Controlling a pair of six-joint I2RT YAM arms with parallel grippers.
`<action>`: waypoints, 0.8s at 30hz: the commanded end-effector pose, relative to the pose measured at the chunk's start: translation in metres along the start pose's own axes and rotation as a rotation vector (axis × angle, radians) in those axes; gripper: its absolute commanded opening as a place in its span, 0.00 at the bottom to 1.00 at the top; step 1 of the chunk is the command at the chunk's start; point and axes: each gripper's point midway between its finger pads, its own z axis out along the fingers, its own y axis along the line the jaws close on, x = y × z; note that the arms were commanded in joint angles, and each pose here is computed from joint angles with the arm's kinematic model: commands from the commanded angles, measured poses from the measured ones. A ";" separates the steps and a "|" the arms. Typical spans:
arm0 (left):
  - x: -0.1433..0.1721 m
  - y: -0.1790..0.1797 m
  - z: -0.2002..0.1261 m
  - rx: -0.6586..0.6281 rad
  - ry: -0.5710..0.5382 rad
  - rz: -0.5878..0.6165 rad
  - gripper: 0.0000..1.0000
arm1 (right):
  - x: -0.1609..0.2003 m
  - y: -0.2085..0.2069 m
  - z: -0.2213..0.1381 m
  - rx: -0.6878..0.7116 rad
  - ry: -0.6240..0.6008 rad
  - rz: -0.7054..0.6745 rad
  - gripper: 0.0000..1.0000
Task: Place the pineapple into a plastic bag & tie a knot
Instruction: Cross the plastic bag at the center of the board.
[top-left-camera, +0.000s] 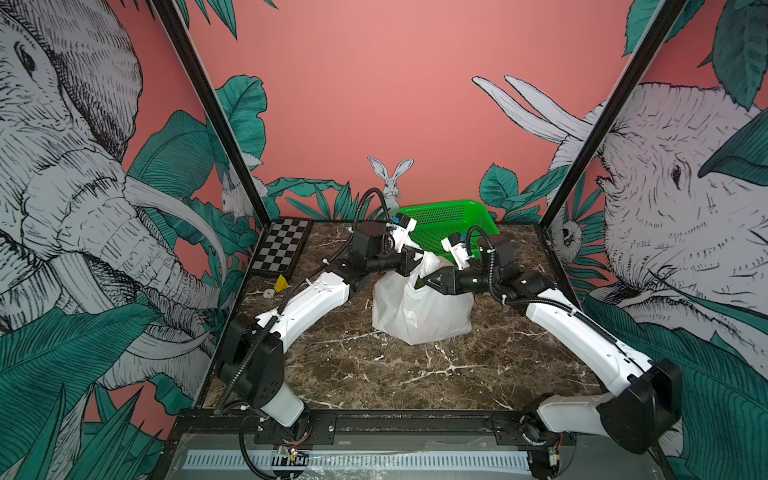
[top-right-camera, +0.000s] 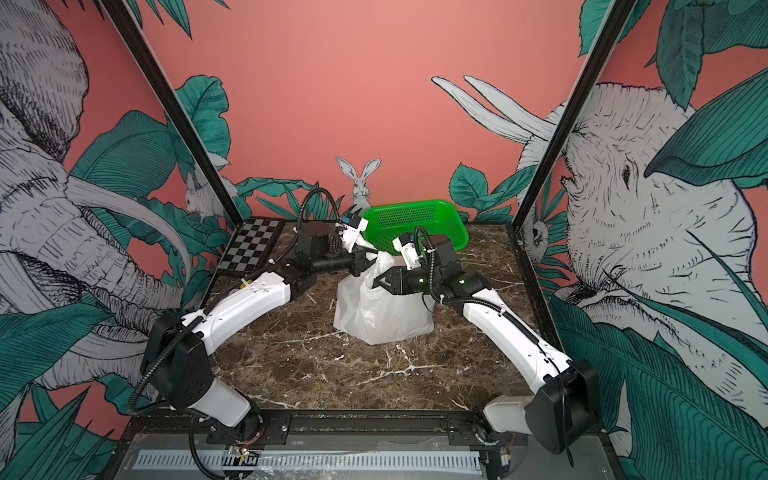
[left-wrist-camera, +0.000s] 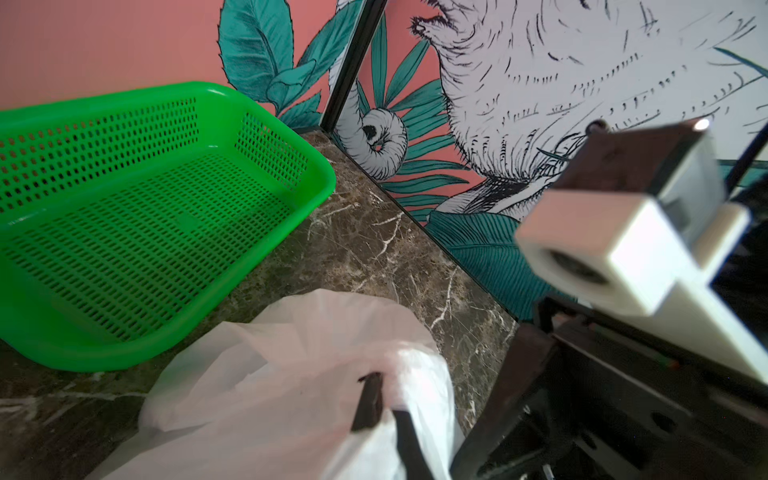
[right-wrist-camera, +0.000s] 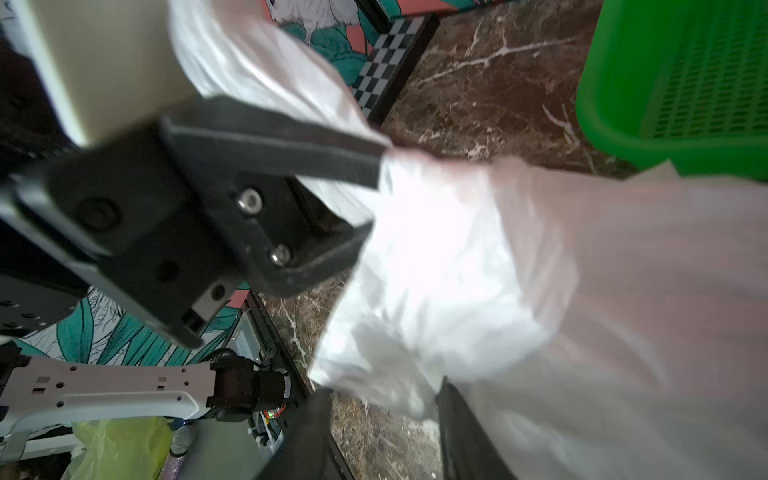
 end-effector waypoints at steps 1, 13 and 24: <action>-0.032 -0.016 -0.020 -0.002 -0.113 0.114 0.00 | 0.000 0.007 -0.024 0.010 -0.024 -0.005 0.56; -0.026 -0.023 -0.020 0.044 -0.096 0.185 0.00 | -0.091 -0.006 -0.115 0.023 -0.408 0.082 0.57; -0.025 -0.024 -0.020 0.052 -0.096 0.189 0.00 | -0.112 0.023 -0.062 -0.099 -0.277 0.047 0.64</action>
